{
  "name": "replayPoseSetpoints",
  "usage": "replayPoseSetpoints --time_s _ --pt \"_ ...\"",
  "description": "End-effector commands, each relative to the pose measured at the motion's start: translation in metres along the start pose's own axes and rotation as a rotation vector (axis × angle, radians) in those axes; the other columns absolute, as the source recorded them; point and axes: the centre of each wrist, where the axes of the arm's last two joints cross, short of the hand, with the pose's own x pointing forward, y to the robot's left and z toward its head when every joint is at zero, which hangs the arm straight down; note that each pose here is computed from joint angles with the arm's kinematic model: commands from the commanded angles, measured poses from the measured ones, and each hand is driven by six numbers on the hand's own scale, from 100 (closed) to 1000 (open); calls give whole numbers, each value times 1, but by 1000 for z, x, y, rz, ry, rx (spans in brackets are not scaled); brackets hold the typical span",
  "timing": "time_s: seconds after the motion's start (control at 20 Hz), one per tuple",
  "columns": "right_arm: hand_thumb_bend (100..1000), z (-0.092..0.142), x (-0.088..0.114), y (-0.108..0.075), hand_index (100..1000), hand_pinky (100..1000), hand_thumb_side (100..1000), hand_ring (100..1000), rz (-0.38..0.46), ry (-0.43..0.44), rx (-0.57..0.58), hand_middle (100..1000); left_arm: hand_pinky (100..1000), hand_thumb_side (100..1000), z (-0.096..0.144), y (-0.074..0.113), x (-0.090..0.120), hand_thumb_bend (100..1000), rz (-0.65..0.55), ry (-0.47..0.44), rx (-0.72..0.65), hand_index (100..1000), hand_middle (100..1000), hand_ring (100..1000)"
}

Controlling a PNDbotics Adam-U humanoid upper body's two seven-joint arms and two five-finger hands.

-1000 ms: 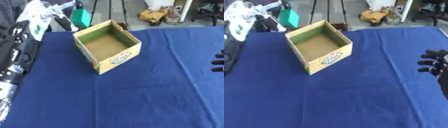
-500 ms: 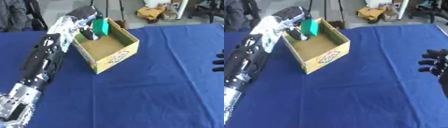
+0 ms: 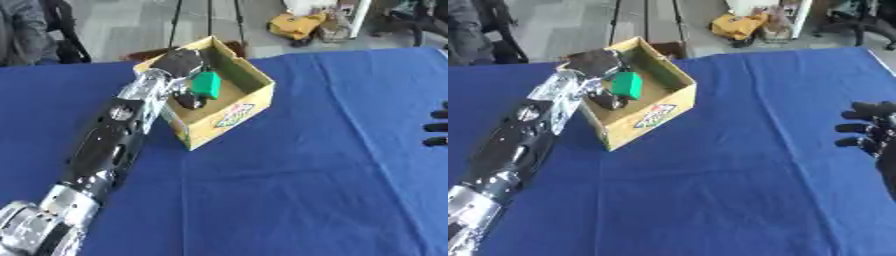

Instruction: Pick up objects on the table and place them in the box.

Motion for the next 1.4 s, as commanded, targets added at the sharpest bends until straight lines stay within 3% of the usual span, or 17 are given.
replayPoseSetpoints --time_s 0.05,0.1,0.15,0.25,0.35,0.4,0.7,0.9,1.05,1.2,1.4 --pt "100 -5 9 -3 816 599 895 694 19 -29 5 708 552 100 -1 7 -6 304 -17 12 19 629 464 490" --pt "100 -4 9 -3 816 599 896 694 19 -29 4 708 563 100 0 5 -6 322 -16 12 16 638 474 500" --pt "100 -5 9 -3 816 599 896 694 19 -29 4 708 583 153 0 5 -7 405 -16 10 15 651 488 515" --pt "100 -5 9 -3 816 599 896 695 18 -30 4 708 604 372 0 5 -7 538 -13 -2 25 670 505 529" --pt "100 -5 9 -3 816 599 896 695 18 -30 5 708 605 449 1 5 -7 598 -10 -16 35 672 507 531" --pt "100 -5 9 -3 816 599 896 695 18 -29 4 708 612 549 1 5 -7 673 -10 -23 40 678 518 542" --pt "100 -4 8 -4 816 599 895 695 17 -27 3 708 652 748 2 5 -11 820 5 -47 63 711 571 596" --pt "100 -4 8 -4 816 599 896 694 17 -24 3 708 659 775 4 7 -13 807 24 -55 87 727 587 613" --pt "100 -3 7 -4 816 599 896 694 17 -22 2 708 661 811 6 12 -18 732 53 -55 117 730 591 616" --pt "100 -2 6 -5 817 599 897 693 18 -16 -1 708 661 833 9 22 -28 664 87 -50 160 733 592 615" --pt "100 1 4 -6 816 599 897 693 20 -7 -4 708 661 794 17 44 -44 673 118 -40 230 738 594 615"
